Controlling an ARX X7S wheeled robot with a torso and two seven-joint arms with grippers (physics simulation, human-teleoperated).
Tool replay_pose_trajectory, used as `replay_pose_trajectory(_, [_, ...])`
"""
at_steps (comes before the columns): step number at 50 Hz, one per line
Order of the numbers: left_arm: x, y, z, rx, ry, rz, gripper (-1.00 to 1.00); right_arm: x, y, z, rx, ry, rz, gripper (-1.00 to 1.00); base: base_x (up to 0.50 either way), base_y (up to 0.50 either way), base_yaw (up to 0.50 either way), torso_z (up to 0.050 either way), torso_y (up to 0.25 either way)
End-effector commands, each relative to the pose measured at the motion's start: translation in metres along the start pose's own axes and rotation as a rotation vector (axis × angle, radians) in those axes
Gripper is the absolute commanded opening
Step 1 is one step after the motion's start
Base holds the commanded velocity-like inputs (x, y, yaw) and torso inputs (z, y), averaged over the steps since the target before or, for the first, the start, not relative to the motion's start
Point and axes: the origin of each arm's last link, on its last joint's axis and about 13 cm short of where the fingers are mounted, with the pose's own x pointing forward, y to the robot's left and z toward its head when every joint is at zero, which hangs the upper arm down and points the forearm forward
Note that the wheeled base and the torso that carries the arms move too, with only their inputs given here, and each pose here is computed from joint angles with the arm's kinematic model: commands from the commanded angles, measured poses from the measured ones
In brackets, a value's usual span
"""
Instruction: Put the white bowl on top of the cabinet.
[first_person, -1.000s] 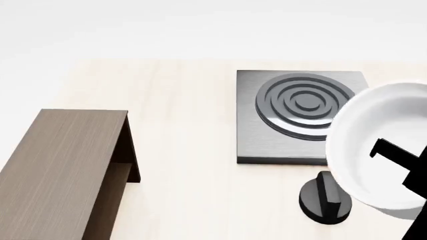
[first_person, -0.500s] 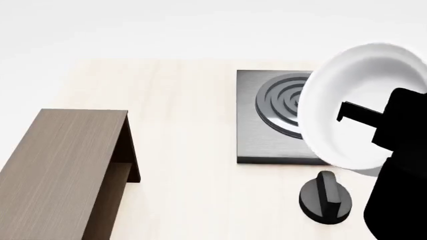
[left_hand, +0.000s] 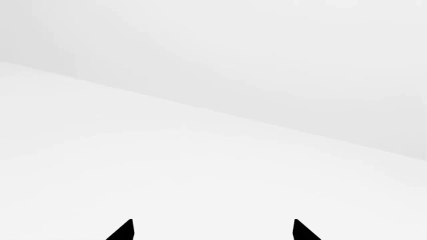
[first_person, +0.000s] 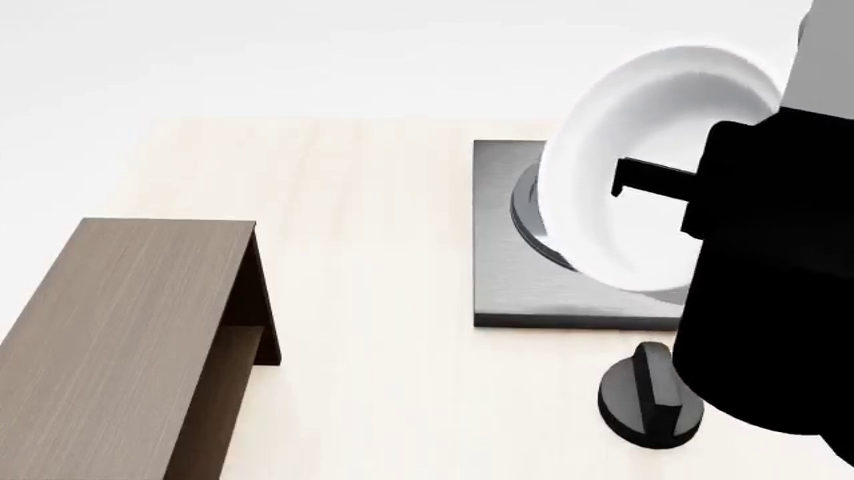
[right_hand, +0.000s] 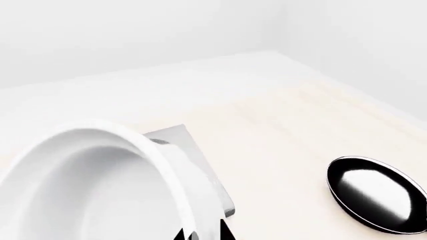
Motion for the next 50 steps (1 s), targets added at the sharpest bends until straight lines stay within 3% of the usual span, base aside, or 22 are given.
replay_pose_trajectory(1, [0.000,0.000,0.000,0.000,-0.001,0.000,1.00,0.003,0.012,0.018,0.012,-0.050,0.039,-1.00,0.00,0.00,0.00,0.000,0.000])
replay_pose_trajectory(32, [0.000,-0.001,0.000,-0.001,0.000,0.000,1.00,0.006,0.057,0.027,-0.015,-0.040,0.227,-1.00,0.00,0.00,0.00,0.000,0.001])
replay_pose_trajectory(50, [0.000,0.000,0.000,-0.003,0.002,0.000,1.00,0.004,0.074,0.027,-0.017,-0.041,0.314,-1.00,0.00,0.00,0.00,0.001,0.001])
